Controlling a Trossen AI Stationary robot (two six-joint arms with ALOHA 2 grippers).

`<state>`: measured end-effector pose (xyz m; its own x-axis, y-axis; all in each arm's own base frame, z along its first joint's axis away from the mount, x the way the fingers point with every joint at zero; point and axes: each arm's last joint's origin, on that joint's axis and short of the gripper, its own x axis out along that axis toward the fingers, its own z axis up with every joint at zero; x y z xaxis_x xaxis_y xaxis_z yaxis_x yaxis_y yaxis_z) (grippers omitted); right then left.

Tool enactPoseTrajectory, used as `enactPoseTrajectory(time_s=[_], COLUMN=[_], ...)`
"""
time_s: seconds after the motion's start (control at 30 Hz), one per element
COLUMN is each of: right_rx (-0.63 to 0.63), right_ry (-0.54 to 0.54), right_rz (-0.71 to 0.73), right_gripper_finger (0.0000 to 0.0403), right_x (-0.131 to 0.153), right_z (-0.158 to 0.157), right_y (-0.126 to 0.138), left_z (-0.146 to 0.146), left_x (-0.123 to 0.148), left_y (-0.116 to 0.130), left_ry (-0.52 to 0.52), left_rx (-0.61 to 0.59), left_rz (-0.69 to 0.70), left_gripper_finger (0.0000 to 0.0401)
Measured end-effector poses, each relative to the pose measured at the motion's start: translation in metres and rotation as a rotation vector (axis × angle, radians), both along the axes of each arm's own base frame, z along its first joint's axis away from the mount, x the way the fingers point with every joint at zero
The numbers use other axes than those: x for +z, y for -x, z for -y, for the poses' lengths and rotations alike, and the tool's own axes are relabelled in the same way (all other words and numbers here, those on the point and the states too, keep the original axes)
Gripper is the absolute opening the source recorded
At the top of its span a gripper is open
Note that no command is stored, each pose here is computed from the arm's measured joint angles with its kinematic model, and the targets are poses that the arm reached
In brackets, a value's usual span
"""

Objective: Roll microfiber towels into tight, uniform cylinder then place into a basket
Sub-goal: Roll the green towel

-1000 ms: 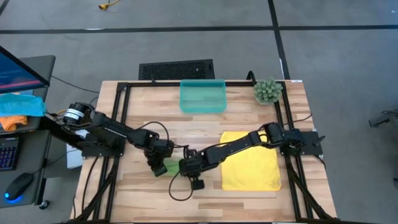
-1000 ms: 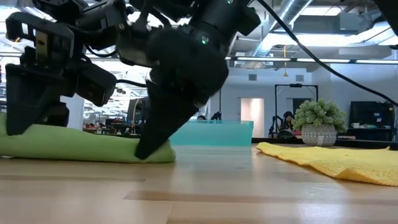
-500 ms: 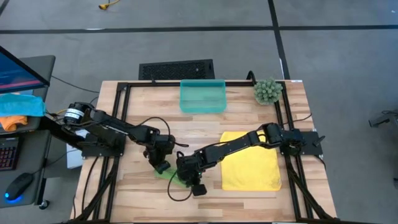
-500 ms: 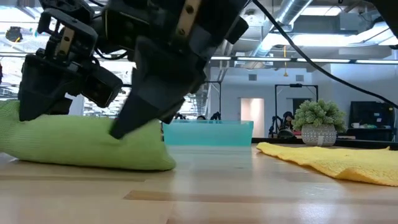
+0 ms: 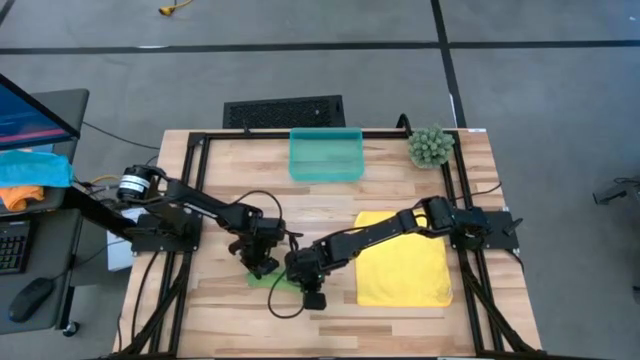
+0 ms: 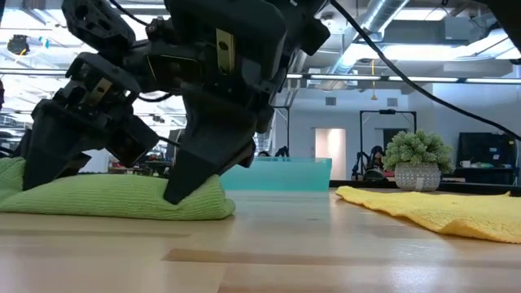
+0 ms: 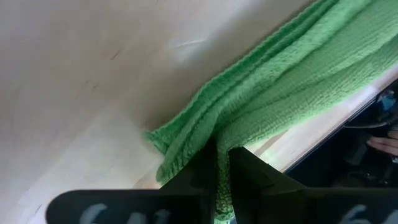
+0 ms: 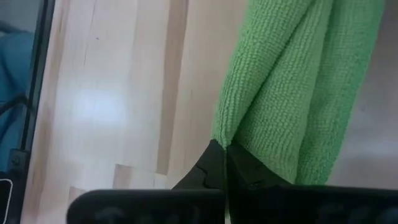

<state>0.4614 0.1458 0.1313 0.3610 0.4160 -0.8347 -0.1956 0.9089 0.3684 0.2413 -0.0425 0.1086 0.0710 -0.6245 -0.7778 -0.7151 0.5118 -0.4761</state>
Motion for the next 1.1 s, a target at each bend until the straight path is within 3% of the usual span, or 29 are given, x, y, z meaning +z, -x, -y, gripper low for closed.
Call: enactPoseTrajectory(time_s=[0.63,1.1], right_rx=[0.01,-0.091], right_ry=[0.015,0.014], right_rz=[0.049,-0.047], right_gripper_finger=[0.008,0.0077], right_x=[0.001,0.001], right_z=[-0.006,0.004], right_y=[-0.001,0.001], left_z=[-0.001,-0.001], left_x=[-0.009,-0.009], left_y=[-0.002,-0.002], left_ry=[0.022,0.022], left_rx=[-0.013,-0.028], left_rz=[-0.018,-0.007], left_gripper_finger=[0.0016,0.0016])
